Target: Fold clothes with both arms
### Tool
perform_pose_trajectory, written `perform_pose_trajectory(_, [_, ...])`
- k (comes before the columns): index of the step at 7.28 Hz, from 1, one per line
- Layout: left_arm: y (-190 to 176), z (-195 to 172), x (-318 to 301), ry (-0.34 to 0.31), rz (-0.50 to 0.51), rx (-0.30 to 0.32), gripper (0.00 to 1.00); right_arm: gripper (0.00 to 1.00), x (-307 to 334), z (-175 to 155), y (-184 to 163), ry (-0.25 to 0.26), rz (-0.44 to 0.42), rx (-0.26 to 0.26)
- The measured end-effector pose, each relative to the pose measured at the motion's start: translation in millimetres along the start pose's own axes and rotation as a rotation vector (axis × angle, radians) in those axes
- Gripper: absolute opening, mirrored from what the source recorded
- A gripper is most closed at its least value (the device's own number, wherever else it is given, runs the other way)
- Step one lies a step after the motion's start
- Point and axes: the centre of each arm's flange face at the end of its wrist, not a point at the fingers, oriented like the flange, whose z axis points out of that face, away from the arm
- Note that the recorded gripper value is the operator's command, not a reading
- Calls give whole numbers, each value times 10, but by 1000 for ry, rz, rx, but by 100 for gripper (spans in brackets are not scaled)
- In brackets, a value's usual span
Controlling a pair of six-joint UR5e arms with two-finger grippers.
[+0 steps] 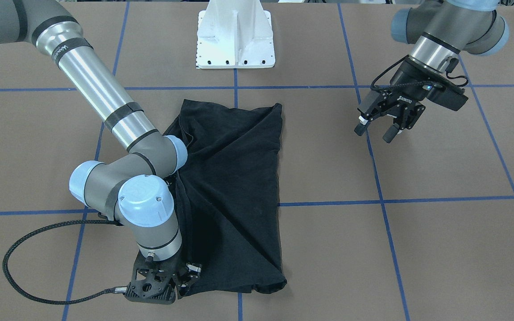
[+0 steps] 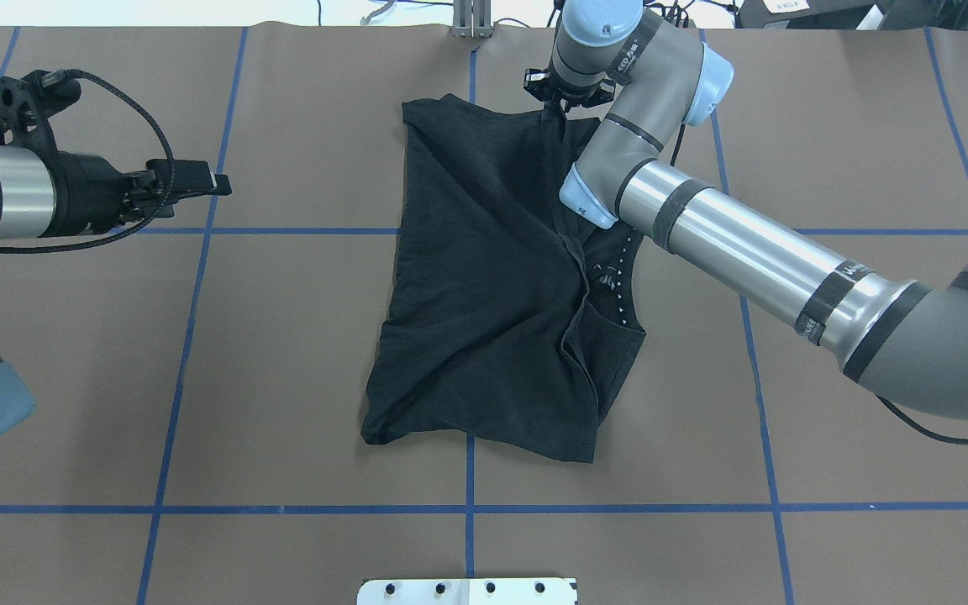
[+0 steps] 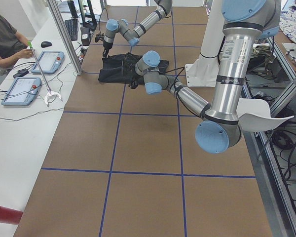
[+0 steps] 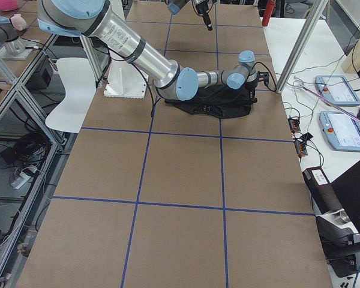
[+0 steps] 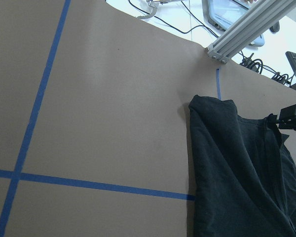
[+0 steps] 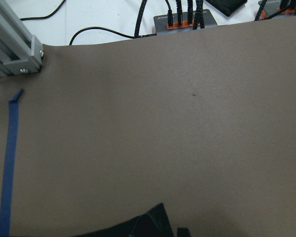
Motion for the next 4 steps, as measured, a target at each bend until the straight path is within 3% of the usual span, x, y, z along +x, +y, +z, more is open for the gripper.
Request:
perform_pose_trajectory(2, [5,-7,-16,-2,-1,0,99,0,56,-64,-108,-15,-14,-18])
perform_pose_trajectory(4, [13,-24,-34,-4,-2,0,99,0,262,-271,-451,-58,-27,-55])
